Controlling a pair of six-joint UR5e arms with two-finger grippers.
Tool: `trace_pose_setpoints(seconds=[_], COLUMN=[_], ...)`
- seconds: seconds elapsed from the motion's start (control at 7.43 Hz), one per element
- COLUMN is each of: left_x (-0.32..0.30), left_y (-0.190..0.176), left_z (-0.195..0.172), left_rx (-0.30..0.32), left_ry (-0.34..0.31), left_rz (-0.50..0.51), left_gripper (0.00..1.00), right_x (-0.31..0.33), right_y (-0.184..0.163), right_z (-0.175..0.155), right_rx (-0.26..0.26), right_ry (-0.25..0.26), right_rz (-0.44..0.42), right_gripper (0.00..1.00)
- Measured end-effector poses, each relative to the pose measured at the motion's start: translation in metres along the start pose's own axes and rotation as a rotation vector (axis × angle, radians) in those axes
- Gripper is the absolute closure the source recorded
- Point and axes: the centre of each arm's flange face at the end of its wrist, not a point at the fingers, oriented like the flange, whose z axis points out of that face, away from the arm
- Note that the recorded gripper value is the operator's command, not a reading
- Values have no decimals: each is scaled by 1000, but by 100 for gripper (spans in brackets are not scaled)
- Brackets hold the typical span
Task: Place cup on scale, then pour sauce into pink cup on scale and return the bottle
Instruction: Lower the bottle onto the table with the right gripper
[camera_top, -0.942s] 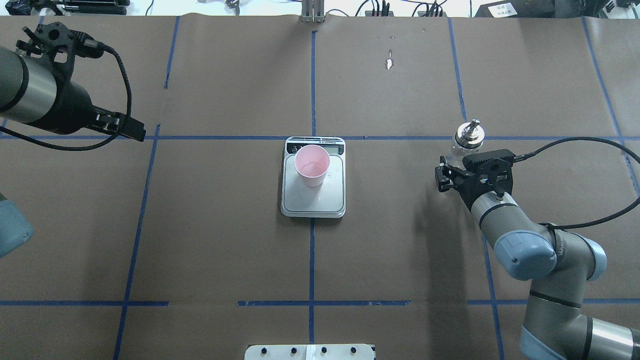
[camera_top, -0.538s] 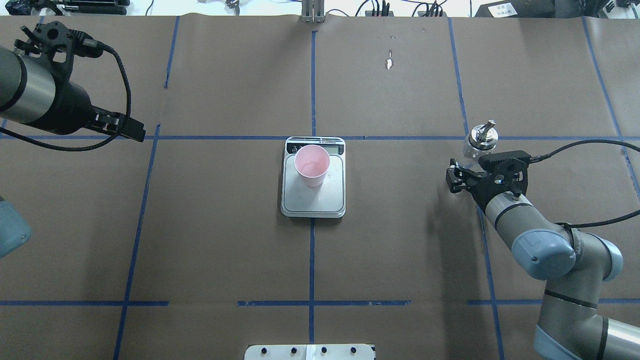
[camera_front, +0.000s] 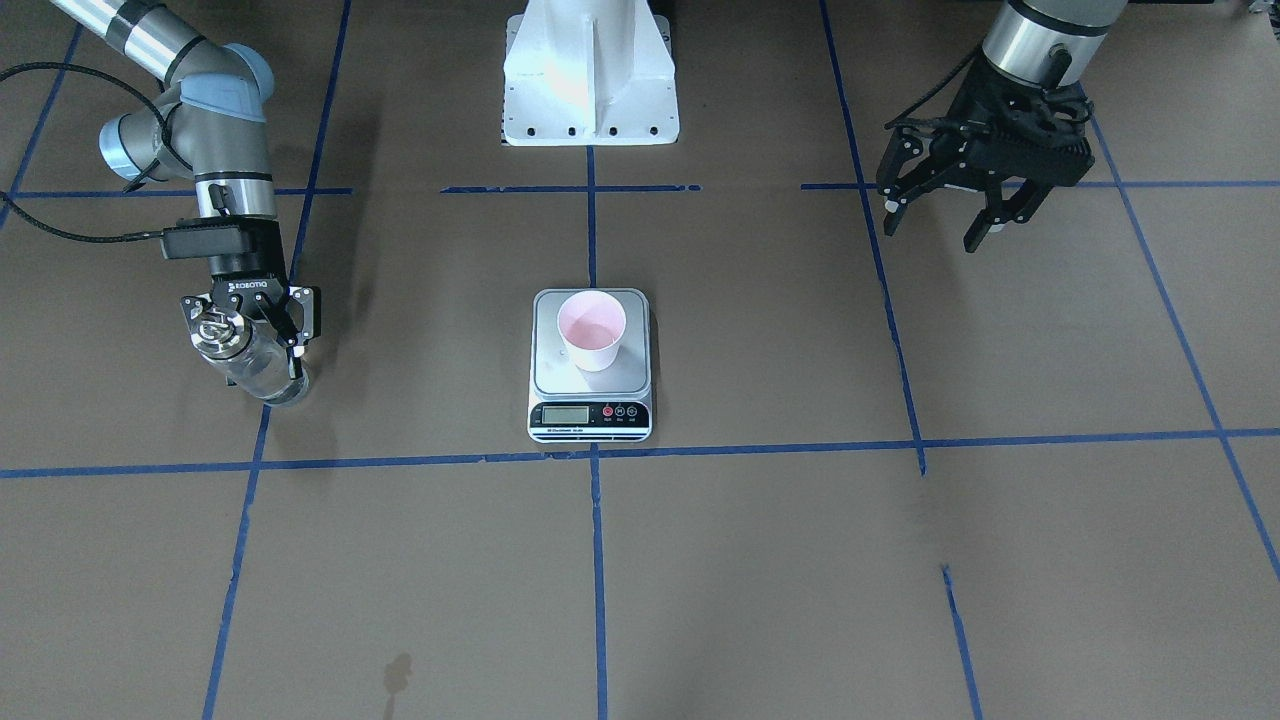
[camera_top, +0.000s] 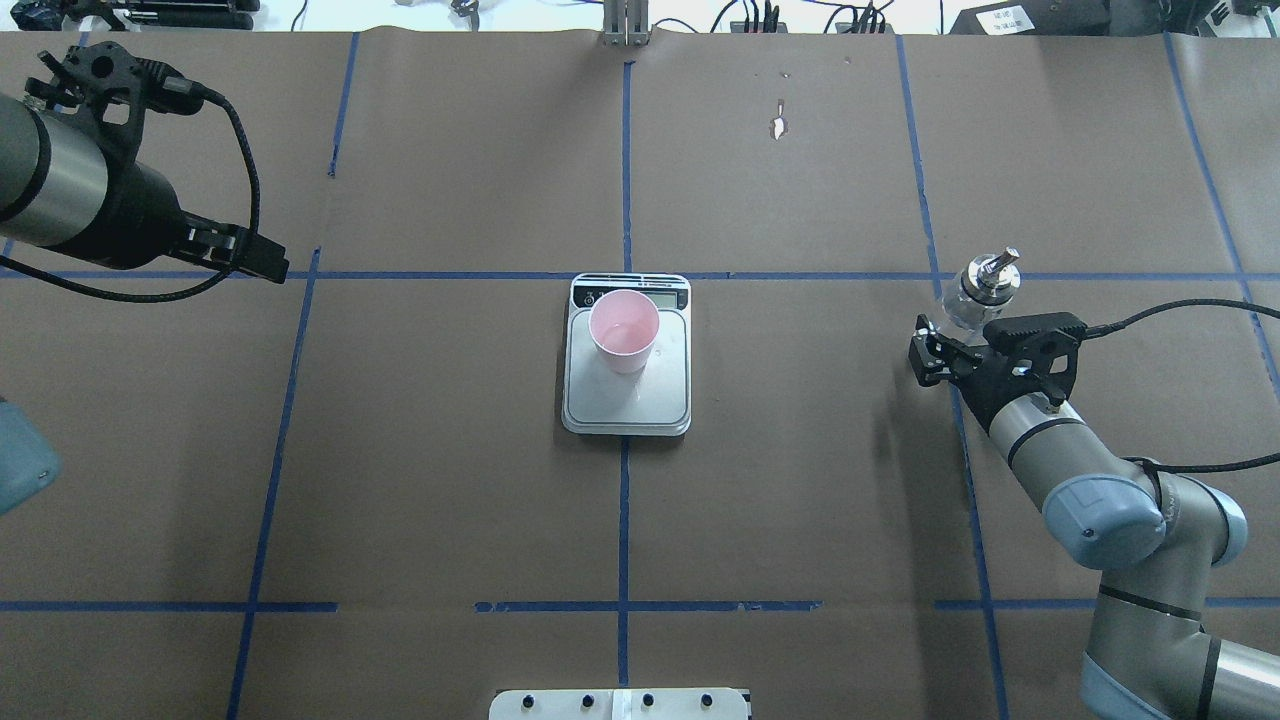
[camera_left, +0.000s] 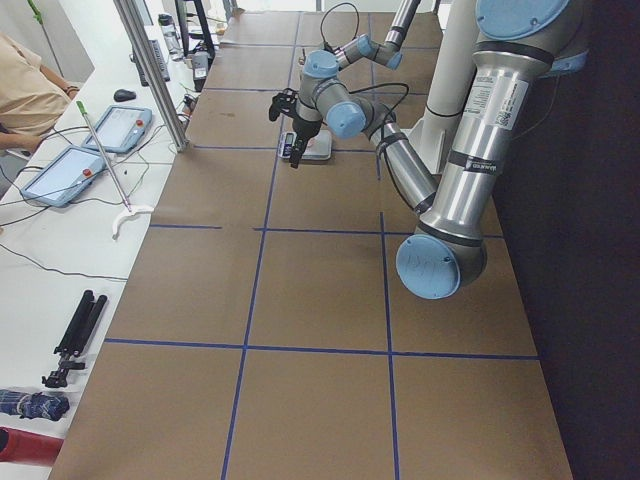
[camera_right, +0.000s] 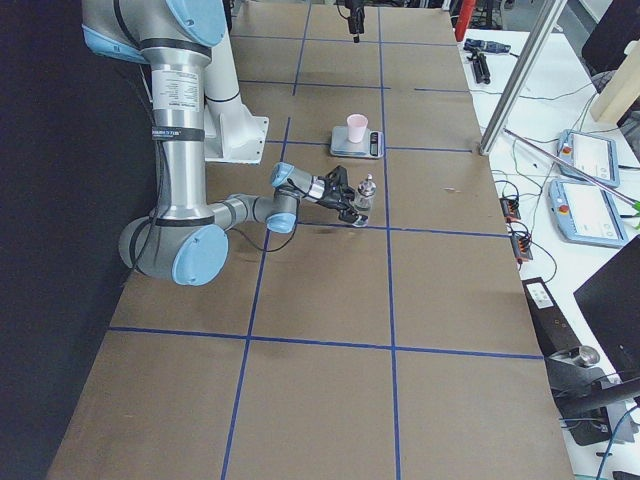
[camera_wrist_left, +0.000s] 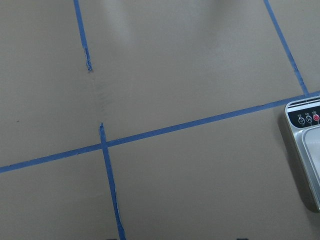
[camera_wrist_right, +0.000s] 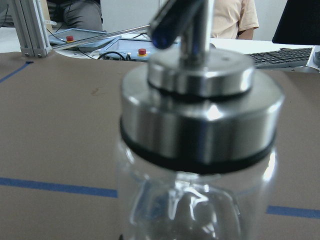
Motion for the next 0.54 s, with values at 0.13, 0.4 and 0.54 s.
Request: trace_pose_setpoints(seconds=[0.13, 0.4, 0.54], left_x=[-1, -2, -2], left_y=[0, 0, 0], left_z=[-1, -1, -1], left_rx=[1, 2, 2], left_ry=[-1, -2, -2], left_rz=[-1, -2, -3], left_gripper=[16, 16, 16], right_x=[-2, -3, -4], right_y=[-2, 0, 1], right_z=[0, 0, 0], right_rx=[11, 15, 13], right_ry=[1, 3, 2], right_rz=[3, 1, -1], right_gripper=[100, 100, 96])
